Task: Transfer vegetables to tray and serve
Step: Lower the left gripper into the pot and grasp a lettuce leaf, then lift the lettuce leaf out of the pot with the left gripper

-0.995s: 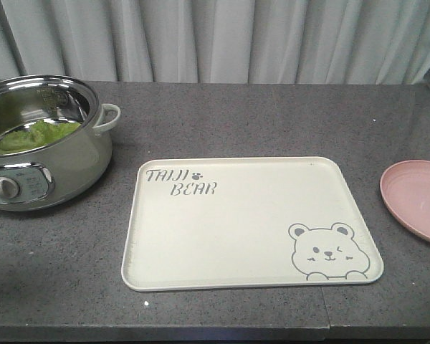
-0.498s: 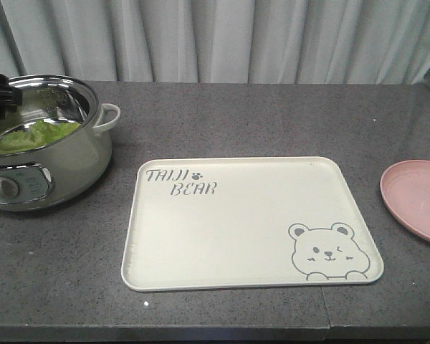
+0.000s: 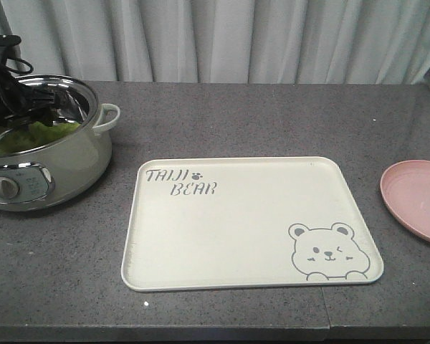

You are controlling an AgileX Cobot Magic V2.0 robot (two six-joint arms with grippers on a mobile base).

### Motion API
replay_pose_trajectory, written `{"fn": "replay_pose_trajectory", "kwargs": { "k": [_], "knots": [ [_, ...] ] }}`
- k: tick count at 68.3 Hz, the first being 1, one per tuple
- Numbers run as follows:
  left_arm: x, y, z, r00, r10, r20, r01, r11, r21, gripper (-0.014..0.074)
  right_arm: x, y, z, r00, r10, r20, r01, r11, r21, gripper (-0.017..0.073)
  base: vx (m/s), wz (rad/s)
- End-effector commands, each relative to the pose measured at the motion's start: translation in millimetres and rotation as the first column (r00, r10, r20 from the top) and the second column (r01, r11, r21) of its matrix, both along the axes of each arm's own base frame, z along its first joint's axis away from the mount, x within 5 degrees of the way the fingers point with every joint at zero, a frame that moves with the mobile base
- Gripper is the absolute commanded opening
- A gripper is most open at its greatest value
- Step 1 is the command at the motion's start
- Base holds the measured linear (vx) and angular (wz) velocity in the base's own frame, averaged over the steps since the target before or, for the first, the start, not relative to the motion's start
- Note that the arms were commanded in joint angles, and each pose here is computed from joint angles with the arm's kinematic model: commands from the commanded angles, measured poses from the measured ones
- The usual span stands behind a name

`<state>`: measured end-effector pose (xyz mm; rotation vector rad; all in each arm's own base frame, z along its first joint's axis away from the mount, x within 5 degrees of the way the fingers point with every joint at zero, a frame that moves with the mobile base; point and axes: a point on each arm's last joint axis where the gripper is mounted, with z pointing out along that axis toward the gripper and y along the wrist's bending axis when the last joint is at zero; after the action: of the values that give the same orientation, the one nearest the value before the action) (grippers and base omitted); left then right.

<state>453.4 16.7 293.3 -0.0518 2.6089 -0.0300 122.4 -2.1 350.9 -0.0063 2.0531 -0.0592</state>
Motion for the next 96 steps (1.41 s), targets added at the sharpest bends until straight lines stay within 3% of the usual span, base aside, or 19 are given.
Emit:
{"fn": "replay_pose_trajectory", "kwargs": {
  "k": [1, 14, 23, 53, 78, 96],
  "knots": [
    [5.8, -3.6, 25.4, 0.993, -0.009, 0.114, 0.013, 1.000, -0.028, 0.0555, 3.3, -0.5, 12.6, 0.997, 0.002, 0.084, -0.002, 1.000, -0.011, 0.0582, 0.00, 0.00],
    [19.8, -2.6, 3.1, 0.995, -0.007, 0.100, 0.010, 1.000, -0.026, 0.0552, 3.3, -0.5, 12.6, 0.997, 0.002, 0.084, -0.002, 1.000, -0.011, 0.0582, 0.00, 0.00],
    [21.1, -1.7, -1.6, 0.996, -0.009, 0.087, 0.010, 1.000, -0.014, 0.0496, 3.3, -0.5, 12.6, 0.997, 0.002, 0.084, -0.002, 1.000, -0.011, 0.0582, 0.00, 0.00],
    [13.1, -2.1, 7.6, 0.998, -0.011, 0.062, 0.012, 1.000, -0.015, -0.0010, 3.3, -0.5, 12.6, 0.997, 0.002, 0.084, -0.002, 1.000, -0.011, 0.0582, 0.00, 0.00],
    [-35.4, -6.2, 93.3, 0.975, -0.018, 0.222, 0.021, 1.000, -0.012, -0.0008, 3.3, -0.5, 12.5, 0.997, 0.002, 0.083, -0.001, 1.000, -0.012, 0.0582, 0.00, 0.00],
    [-104.4, -25.7, 119.0, 0.934, -0.054, 0.353, 0.078, 0.996, -0.053, -0.0008, 3.3, -0.5, 12.5, 0.997, 0.002, 0.083, -0.001, 1.000, -0.012, 0.0582, 0.00, 0.00]
  ]
}}
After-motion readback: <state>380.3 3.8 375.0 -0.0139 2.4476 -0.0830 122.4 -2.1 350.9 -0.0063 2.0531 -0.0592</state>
